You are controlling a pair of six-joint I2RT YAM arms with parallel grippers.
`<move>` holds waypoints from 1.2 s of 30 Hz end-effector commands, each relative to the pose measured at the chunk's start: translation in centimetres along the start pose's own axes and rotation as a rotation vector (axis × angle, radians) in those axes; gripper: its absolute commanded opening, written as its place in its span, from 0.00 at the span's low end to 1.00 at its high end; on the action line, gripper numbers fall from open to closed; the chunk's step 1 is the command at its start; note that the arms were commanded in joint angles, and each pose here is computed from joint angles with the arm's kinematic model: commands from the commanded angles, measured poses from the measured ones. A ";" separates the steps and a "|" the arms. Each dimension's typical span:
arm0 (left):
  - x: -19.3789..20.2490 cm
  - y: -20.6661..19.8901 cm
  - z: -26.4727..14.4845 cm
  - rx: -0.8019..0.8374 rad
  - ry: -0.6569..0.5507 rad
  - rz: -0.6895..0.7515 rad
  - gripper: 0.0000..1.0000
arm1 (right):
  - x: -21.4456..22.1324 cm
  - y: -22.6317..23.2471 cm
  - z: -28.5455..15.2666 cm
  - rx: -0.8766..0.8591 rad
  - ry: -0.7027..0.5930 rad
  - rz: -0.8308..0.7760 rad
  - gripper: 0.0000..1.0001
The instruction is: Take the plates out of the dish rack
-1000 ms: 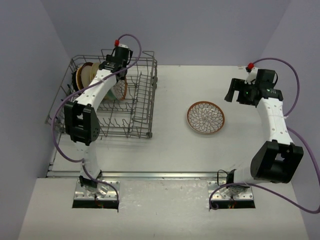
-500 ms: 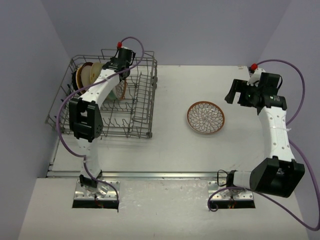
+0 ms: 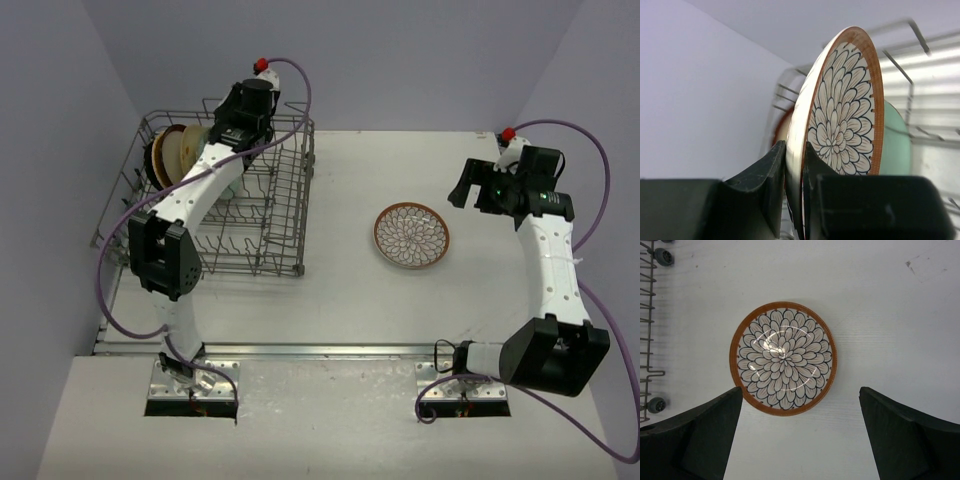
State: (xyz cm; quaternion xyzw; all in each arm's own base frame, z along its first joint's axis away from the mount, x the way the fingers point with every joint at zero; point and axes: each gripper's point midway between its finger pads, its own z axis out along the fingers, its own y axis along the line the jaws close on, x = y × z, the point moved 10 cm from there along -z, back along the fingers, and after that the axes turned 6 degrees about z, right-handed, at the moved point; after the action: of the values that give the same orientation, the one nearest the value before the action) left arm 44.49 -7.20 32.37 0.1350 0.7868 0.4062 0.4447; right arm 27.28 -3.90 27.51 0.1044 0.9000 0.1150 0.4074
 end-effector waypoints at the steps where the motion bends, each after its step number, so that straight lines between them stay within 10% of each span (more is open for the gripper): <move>1: -3.9 12.2 -6.2 -0.341 -0.193 -0.237 0.00 | -2.1 1.3 -1.5 -0.057 -0.108 -0.014 0.99; 9: -3.4 13.4 -8.9 -0.119 -0.239 -0.312 0.00 | -2.7 2.7 -2.1 -0.210 -0.135 -0.005 0.99; 21: -2.9 14.5 -20.2 0.844 -0.662 -0.501 0.00 | -3.1 6.9 -5.6 -0.670 -0.221 -0.055 0.99; 28: -1.9 11.3 -22.4 1.281 -0.655 -0.460 0.00 | -2.6 12.8 -5.6 -0.791 -0.188 -0.197 0.99; 36: -1.0 8.7 -21.7 1.396 -0.569 -0.444 0.00 | -2.7 16.6 -5.1 -0.935 -0.082 -0.178 0.99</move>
State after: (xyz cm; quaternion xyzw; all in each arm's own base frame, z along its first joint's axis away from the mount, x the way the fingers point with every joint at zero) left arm 26.60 -12.77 43.23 0.3025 0.7769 -0.2802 0.4757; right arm 26.25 9.55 35.57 -0.1475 0.7632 0.4460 0.4438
